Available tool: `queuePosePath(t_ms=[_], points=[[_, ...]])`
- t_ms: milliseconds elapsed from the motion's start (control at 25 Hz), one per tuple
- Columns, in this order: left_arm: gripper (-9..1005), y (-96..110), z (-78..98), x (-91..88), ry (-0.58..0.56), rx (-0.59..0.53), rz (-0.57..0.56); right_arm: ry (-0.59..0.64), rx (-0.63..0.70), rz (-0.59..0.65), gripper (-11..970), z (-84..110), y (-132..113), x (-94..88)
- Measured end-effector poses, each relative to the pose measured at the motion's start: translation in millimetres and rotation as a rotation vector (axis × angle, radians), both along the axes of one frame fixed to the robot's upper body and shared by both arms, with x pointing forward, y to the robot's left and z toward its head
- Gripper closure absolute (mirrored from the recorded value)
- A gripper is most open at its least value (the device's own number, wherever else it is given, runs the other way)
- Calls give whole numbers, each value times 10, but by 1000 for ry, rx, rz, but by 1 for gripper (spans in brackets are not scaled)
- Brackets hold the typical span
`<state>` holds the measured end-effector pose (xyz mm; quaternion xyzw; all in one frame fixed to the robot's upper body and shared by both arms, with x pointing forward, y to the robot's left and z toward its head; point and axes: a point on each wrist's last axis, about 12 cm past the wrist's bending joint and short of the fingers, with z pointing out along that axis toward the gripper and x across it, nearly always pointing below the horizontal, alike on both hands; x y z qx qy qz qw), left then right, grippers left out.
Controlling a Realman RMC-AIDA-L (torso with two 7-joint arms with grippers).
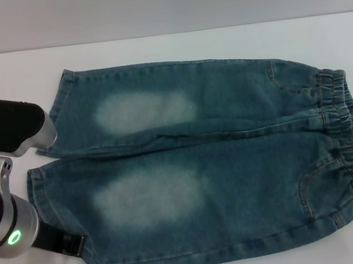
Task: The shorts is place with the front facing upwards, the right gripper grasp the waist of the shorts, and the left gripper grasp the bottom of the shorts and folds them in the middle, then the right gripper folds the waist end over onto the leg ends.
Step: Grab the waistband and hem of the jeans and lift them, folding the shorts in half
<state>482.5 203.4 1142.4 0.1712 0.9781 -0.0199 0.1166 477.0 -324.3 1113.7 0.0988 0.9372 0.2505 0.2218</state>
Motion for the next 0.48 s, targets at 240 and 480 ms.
queuePosePath(t_ms=[240, 480], points=[[905, 0, -3, -2, 3, -2, -1, 18, 22, 0, 487, -57, -4, -2], [905, 3, -23, -6, 13, -3, -6, -40, -4, -29, 509, 76, -110, -38]])
